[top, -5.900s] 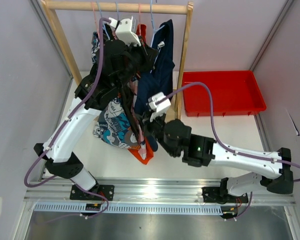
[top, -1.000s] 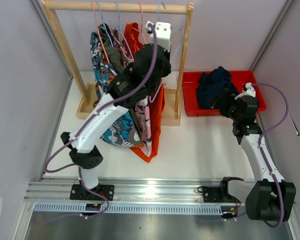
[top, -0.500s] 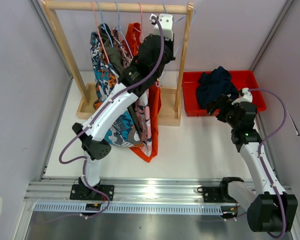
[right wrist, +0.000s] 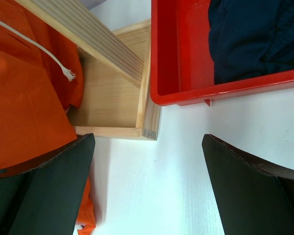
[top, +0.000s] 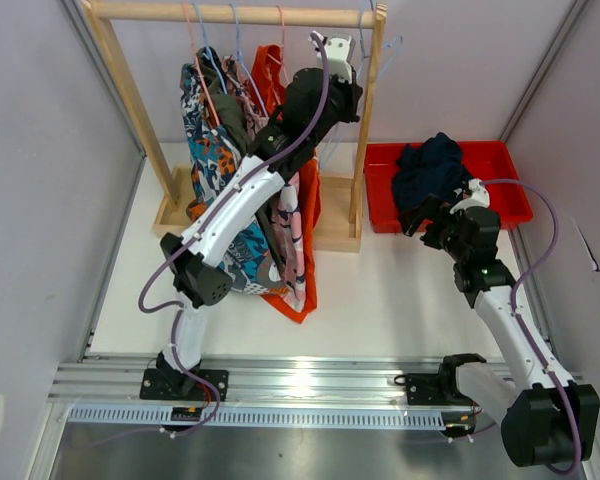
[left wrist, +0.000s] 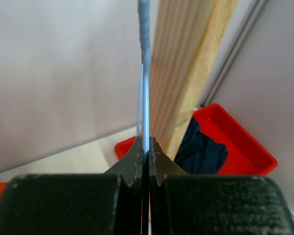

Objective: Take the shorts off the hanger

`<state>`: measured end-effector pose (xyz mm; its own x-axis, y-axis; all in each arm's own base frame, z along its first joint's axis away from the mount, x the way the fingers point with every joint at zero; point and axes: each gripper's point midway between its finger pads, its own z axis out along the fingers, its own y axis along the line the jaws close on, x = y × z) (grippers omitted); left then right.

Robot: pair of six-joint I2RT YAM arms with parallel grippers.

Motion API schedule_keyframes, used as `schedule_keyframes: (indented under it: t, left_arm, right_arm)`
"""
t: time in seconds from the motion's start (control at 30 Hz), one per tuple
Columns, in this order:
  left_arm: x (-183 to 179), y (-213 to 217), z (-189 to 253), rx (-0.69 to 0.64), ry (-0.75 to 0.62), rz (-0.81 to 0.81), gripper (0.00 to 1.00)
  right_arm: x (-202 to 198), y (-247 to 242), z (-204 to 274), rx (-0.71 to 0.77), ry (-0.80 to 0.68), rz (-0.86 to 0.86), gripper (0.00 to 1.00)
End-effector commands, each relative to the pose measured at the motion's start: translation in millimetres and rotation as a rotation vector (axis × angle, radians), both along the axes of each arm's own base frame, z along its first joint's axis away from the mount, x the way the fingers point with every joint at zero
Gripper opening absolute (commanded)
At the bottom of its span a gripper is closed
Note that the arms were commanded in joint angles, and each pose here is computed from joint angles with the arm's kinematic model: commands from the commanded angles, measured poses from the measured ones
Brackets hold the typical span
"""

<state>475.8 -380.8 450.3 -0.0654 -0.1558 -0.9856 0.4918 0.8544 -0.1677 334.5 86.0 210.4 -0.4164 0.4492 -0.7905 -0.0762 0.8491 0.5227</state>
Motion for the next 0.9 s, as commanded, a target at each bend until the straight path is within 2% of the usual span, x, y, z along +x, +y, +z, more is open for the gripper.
schedule_keyframes:
  t: [0.0, 0.1, 0.17, 0.2, 0.23, 0.27, 0.33, 0.43, 0.57, 0.63, 0.87]
  left_arm:
    - [-17, -11, 28, -0.088, -0.030, -0.091, 0.00]
    - [-23, -9, 25, -0.089, -0.004, -0.095, 0.00]
    - [-30, -8, 22, -0.092, 0.018, -0.107, 0.15]
    - [-35, -10, 19, -0.087, 0.029, -0.128, 0.25]
    - [-43, -8, 25, -0.092, 0.029, -0.142, 0.56]
    - [-47, -8, 25, -0.091, 0.035, -0.151, 0.69]
    - [-61, -3, 34, -0.091, 0.043, -0.165, 0.85]
    - [-73, 13, 49, -0.105, 0.046, -0.143, 0.91]
    - [-98, 52, 78, -0.120, 0.023, -0.087, 0.93]
    - [-98, 70, 78, -0.120, 0.030, -0.021, 0.97]
    - [-85, 114, 69, -0.102, 0.072, 0.088, 0.97]
  right_arm:
    - [2, 1, 10, 0.001, -0.046, -0.008, 0.99]
    - [0, 2, 9, -0.002, -0.041, -0.007, 1.00]
    - [-1, 4, 10, 0.000, -0.044, -0.003, 1.00]
    - [-2, 5, 11, 0.001, -0.047, -0.002, 0.99]
    - [-2, 6, 12, 0.002, -0.048, -0.001, 0.99]
    - [-2, 7, 11, 0.000, -0.047, -0.002, 0.99]
    - [-4, 10, 11, -0.001, -0.045, 0.006, 0.99]
    - [-7, 15, 12, -0.005, -0.044, 0.014, 0.99]
    - [-12, 19, 13, -0.012, -0.047, 0.019, 0.99]
    - [-13, 20, 16, -0.012, -0.053, 0.022, 0.99]
    - [-17, 26, 18, -0.017, -0.056, 0.027, 0.99]
